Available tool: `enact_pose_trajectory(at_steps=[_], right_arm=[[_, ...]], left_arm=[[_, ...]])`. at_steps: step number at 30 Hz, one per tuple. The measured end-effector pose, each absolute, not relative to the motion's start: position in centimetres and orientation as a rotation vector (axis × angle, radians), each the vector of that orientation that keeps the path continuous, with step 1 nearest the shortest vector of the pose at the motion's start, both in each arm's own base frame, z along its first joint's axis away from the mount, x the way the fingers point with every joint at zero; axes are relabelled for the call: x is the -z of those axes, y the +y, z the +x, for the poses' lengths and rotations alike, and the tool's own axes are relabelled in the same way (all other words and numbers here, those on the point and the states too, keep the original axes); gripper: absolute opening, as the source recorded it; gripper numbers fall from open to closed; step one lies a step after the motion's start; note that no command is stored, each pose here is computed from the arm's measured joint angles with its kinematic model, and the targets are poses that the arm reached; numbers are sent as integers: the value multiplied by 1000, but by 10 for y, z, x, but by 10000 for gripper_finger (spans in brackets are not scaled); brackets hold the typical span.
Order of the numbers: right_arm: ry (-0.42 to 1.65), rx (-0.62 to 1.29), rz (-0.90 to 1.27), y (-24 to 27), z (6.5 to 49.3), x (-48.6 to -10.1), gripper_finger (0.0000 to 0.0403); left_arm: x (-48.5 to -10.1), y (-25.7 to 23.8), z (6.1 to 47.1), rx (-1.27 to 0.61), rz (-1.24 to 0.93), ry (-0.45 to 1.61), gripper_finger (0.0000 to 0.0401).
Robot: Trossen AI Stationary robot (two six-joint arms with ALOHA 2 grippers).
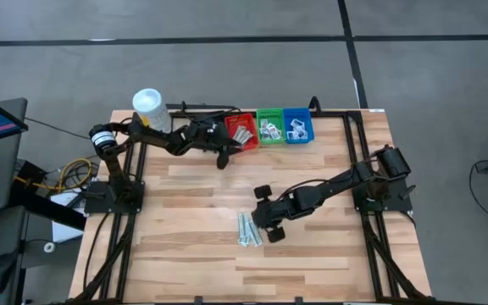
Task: Pick & Place First Aid Supplies
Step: Put the green bandage pack into the red bin
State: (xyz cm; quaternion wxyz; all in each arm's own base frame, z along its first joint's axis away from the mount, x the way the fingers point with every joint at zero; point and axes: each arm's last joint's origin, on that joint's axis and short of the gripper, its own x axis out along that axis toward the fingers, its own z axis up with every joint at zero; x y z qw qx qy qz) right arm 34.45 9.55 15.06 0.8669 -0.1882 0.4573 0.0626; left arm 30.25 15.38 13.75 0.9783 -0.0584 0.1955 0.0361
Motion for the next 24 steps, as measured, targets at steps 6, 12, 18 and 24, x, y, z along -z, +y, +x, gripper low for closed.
enact_pose_trajectory(at_steps=[6,12,18,24], right_arm=[[827,-243,-242,102,350,-168,112],[856,-200,-173,97,353,-161,122],[860,-177,-143,92,355,-160,142],[869,-172,-144,91,354,-159,162]], left_arm=[[-150,131,282,-21,-49,375,126],[-171,94,244,31,17,299,126],[-171,55,213,131,45,251,126],[-173,34,199,197,58,204,126]])
